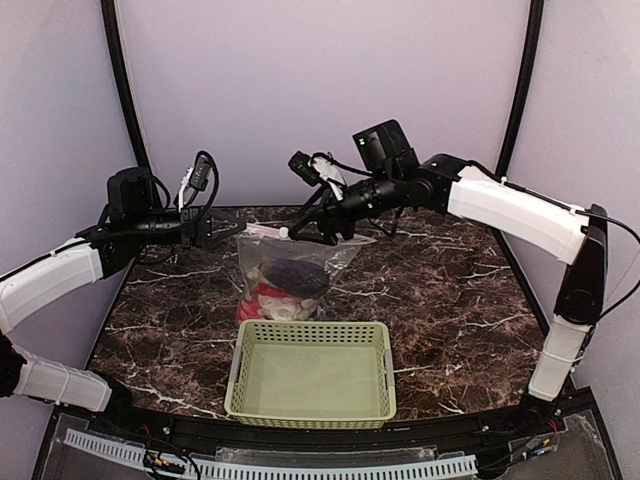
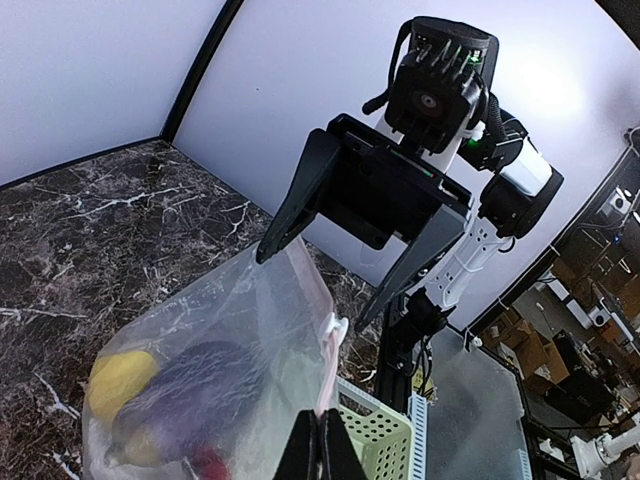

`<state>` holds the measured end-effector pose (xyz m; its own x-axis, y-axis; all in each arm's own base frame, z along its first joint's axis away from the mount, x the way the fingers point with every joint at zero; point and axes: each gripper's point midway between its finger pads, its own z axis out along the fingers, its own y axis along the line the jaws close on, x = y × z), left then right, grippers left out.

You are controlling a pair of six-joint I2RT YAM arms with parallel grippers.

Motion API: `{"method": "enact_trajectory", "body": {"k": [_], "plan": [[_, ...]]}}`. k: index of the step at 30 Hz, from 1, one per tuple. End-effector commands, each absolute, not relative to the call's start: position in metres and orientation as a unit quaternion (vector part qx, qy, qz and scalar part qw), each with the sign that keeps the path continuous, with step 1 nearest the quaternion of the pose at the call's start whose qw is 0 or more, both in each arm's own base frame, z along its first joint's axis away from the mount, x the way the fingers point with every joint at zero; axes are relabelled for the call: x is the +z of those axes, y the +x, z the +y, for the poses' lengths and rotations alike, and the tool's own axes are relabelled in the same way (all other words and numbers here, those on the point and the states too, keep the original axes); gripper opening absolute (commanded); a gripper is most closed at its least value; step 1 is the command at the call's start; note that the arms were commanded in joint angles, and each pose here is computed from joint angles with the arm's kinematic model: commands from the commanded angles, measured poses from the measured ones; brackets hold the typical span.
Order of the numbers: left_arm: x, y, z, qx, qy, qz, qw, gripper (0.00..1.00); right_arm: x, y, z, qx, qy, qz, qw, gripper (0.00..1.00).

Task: Place the food in the zip-top bag and seal the zipper
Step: Pass from the left arm to the right, then hold the zipper food storage bag at the center of the board.

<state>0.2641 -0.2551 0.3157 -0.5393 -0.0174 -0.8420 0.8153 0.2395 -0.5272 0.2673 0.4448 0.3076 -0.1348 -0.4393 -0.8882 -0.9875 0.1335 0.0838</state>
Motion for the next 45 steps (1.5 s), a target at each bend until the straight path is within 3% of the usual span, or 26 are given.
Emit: {"method": "enact_trajectory", "body": {"k": [1, 9, 15, 17, 19, 21, 23, 27, 31, 33, 36, 38, 41, 43, 45], "plan": [[0.311, 0.255, -0.254, -0.541, 0.301, 0.691, 0.374, 0.01, 0.301, 0.257, 0.455, 0.392, -0.576, 0.633, 0.338, 0.52], [0.311, 0.259, -0.252, -0.528, 0.299, 0.700, 0.377, 0.01, 0.286, 0.252, 0.459, 0.403, -0.584, 0.636, 0.303, 0.17], [0.319, 0.264, -0.254, -0.527, 0.302, 0.698, 0.380, 0.01, 0.279, 0.248, 0.457, 0.408, -0.583, 0.640, 0.290, 0.00], [0.323, 0.266, -0.255, -0.529, 0.303, 0.696, 0.380, 0.14, 0.278, 0.247, 0.457, 0.409, -0.583, 0.640, 0.288, 0.00], [0.324, 0.268, -0.258, -0.533, 0.305, 0.694, 0.375, 0.52, 0.280, 0.246, 0.457, 0.411, -0.581, 0.640, 0.290, 0.00], [0.325, 0.270, -0.260, -0.535, 0.307, 0.694, 0.372, 0.72, 0.284, 0.246, 0.456, 0.413, -0.579, 0.638, 0.296, 0.00], [0.326, 0.272, -0.264, -0.535, 0.312, 0.693, 0.369, 0.83, 0.288, 0.246, 0.455, 0.414, -0.577, 0.636, 0.301, 0.00], [0.319, 0.270, -0.277, -0.527, 0.329, 0.700, 0.351, 0.92, 0.294, 0.246, 0.455, 0.414, -0.575, 0.633, 0.310, 0.00], [0.306, 0.266, -0.291, -0.516, 0.348, 0.712, 0.326, 0.91, 0.297, 0.248, 0.454, 0.411, -0.572, 0.636, 0.315, 0.00], [0.299, 0.265, -0.295, -0.507, 0.355, 0.719, 0.317, 0.82, 0.298, 0.248, 0.453, 0.409, -0.571, 0.637, 0.318, 0.00], [0.292, 0.265, -0.297, -0.502, 0.357, 0.724, 0.310, 0.60, 0.300, 0.251, 0.452, 0.404, -0.568, 0.640, 0.324, 0.00], [0.290, 0.264, -0.297, -0.502, 0.357, 0.725, 0.307, 0.54, 0.302, 0.252, 0.451, 0.402, -0.566, 0.641, 0.327, 0.00], [0.288, 0.261, -0.298, -0.505, 0.359, 0.725, 0.300, 0.54, 0.304, 0.252, 0.450, 0.403, -0.563, 0.642, 0.329, 0.00], [0.285, 0.260, -0.299, -0.506, 0.360, 0.726, 0.296, 0.46, 0.305, 0.252, 0.450, 0.404, -0.562, 0.642, 0.329, 0.00], [0.283, 0.260, -0.298, -0.505, 0.359, 0.727, 0.295, 0.31, 0.306, 0.252, 0.450, 0.406, -0.562, 0.641, 0.329, 0.00]]}}
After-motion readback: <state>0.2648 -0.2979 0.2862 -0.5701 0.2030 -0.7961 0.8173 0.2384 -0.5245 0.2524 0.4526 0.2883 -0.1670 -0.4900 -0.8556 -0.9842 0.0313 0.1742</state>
